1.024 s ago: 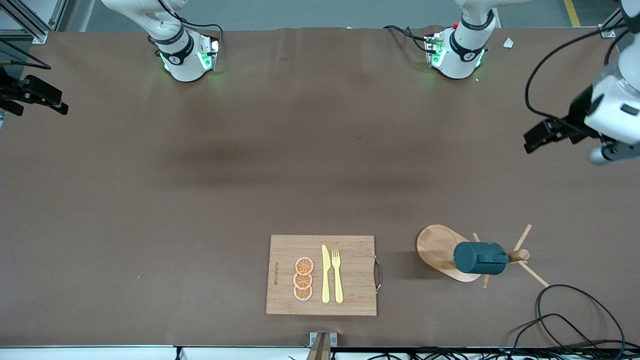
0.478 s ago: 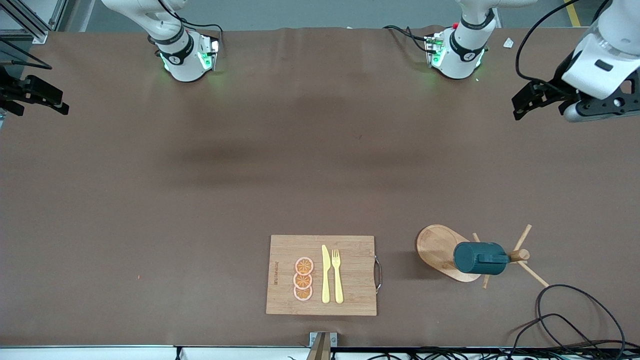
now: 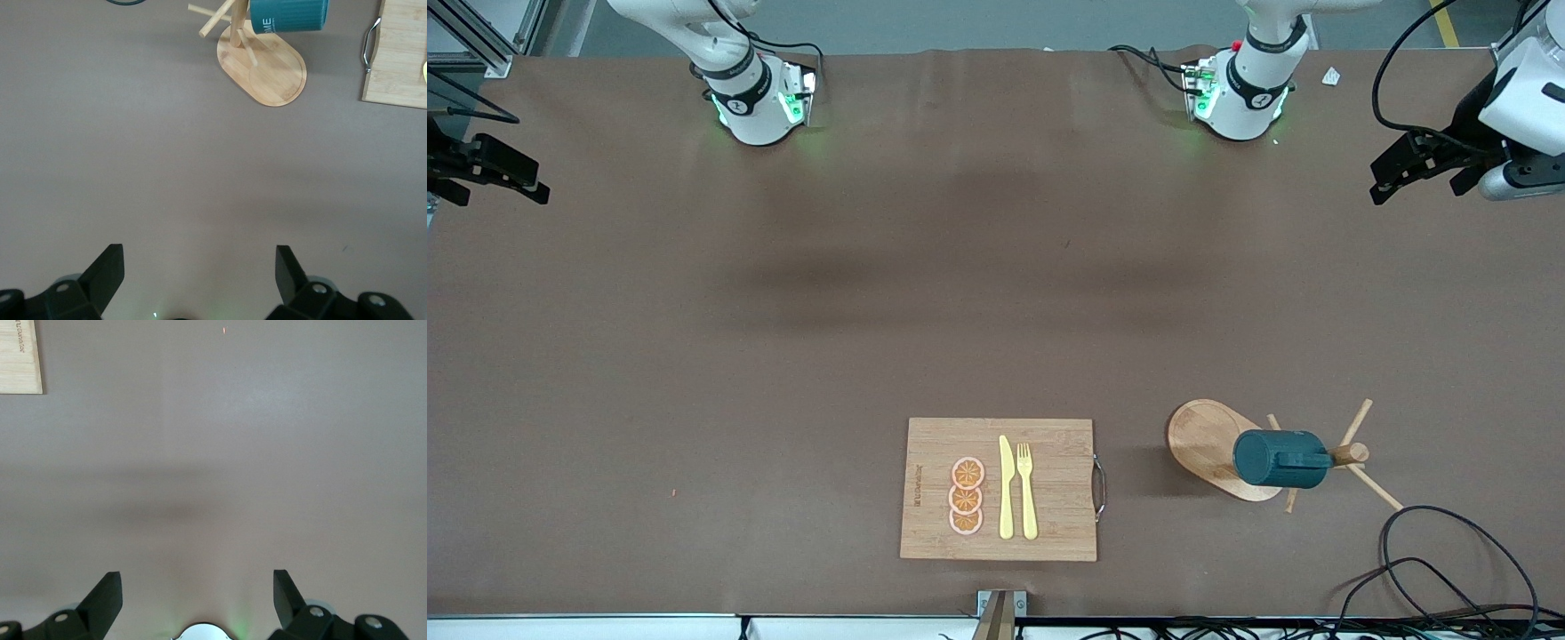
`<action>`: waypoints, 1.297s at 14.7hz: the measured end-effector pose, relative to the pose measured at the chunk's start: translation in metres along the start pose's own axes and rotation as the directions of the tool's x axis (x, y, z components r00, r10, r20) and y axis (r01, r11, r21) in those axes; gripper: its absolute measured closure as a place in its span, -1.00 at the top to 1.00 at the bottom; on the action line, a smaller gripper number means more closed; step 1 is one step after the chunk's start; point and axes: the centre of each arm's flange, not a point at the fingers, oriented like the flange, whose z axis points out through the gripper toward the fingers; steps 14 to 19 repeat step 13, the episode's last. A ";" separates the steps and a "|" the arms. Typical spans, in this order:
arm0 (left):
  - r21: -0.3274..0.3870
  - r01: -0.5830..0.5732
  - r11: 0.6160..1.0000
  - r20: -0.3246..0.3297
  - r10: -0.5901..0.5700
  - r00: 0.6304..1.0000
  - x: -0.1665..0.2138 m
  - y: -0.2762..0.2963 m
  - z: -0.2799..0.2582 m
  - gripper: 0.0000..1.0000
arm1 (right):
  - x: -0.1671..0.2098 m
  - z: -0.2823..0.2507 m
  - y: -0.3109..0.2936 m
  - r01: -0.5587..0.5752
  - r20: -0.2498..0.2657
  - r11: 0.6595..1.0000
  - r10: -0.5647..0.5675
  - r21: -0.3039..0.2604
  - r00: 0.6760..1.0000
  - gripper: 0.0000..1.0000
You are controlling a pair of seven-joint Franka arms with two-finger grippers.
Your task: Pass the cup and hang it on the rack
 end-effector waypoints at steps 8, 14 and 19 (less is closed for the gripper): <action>-0.002 -0.085 0.996 -0.003 0.085 0.996 0.004 0.010 -0.002 1.00 | 0.000 0.000 0.000 0.000 0.000 1.000 0.000 0.000 1.000 1.00; -0.001 -0.123 0.992 0.003 0.123 0.992 0.005 0.010 0.001 1.00 | 0.000 0.000 0.000 0.000 0.000 1.000 0.000 0.000 1.000 1.00; -0.001 -0.123 0.992 0.003 0.123 0.992 0.005 0.010 0.001 1.00 | 0.000 0.000 0.000 0.000 0.000 1.000 0.000 0.000 1.000 1.00</action>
